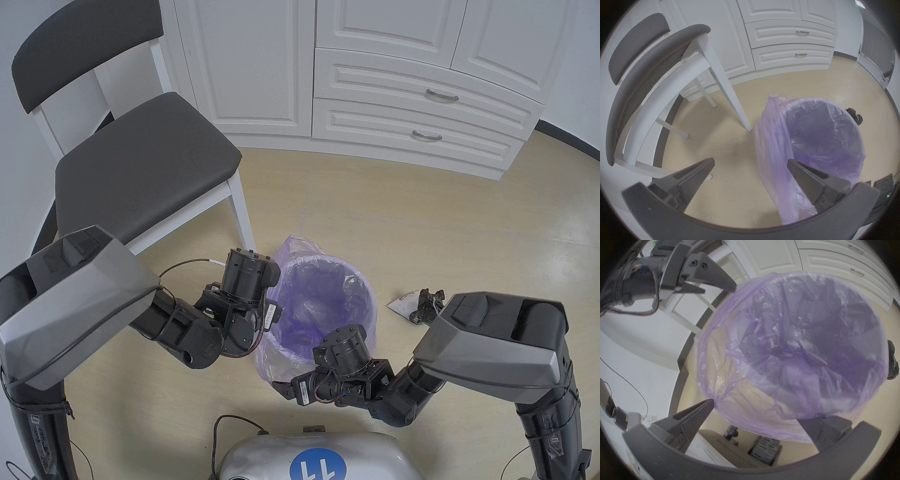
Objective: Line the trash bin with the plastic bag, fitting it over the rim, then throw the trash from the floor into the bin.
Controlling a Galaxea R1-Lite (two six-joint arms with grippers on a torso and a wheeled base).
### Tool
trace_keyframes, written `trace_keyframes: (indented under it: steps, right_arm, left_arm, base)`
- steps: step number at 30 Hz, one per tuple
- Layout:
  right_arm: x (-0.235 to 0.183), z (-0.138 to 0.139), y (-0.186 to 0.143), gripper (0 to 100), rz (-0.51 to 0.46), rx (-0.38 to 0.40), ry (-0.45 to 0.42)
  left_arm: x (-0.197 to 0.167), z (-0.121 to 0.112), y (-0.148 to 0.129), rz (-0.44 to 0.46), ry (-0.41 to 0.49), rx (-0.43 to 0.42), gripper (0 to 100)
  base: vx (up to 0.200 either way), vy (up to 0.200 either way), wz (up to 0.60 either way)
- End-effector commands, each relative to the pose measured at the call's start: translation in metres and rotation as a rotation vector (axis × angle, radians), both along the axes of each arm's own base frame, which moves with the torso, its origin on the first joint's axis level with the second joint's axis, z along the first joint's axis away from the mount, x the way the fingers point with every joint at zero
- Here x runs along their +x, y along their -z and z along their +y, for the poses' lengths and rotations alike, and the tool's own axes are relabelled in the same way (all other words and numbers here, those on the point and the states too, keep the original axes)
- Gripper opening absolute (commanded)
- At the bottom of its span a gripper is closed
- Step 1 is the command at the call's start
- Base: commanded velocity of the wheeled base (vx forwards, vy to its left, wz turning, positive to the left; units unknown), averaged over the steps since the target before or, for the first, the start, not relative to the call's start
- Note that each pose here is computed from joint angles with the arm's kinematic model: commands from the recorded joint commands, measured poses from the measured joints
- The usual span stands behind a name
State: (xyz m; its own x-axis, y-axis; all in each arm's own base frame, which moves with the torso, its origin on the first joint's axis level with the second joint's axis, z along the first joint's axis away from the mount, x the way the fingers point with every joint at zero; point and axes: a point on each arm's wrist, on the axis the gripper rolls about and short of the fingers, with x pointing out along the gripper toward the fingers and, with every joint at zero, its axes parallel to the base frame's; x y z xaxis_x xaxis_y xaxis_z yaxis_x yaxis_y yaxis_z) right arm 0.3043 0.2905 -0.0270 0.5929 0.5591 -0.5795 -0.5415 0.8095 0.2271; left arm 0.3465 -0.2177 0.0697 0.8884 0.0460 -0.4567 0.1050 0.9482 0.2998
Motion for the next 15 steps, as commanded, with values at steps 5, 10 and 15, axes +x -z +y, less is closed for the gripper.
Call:
trace_keyframes:
  steps: [5,10,15]
  right_arm:
    - [-0.005,0.012,0.030,100,-0.007,0.002,0.008]
    - [-0.006,0.011,0.030,100,-0.007,0.002,0.008]
    - [-0.006,0.011,0.029,100,-0.007,0.002,0.008]
  left_arm:
    - [-0.005,-0.019,0.012,0.027,0.001,0.064,100]
    - [-0.006,-0.021,0.018,0.038,0.019,0.106,100]
    - [-0.005,-0.019,0.021,0.046,0.018,0.118,100]
  base:
    - [0.000,0.000,0.00]
    - [0.000,0.000,0.00]
    - [0.000,0.000,0.00]
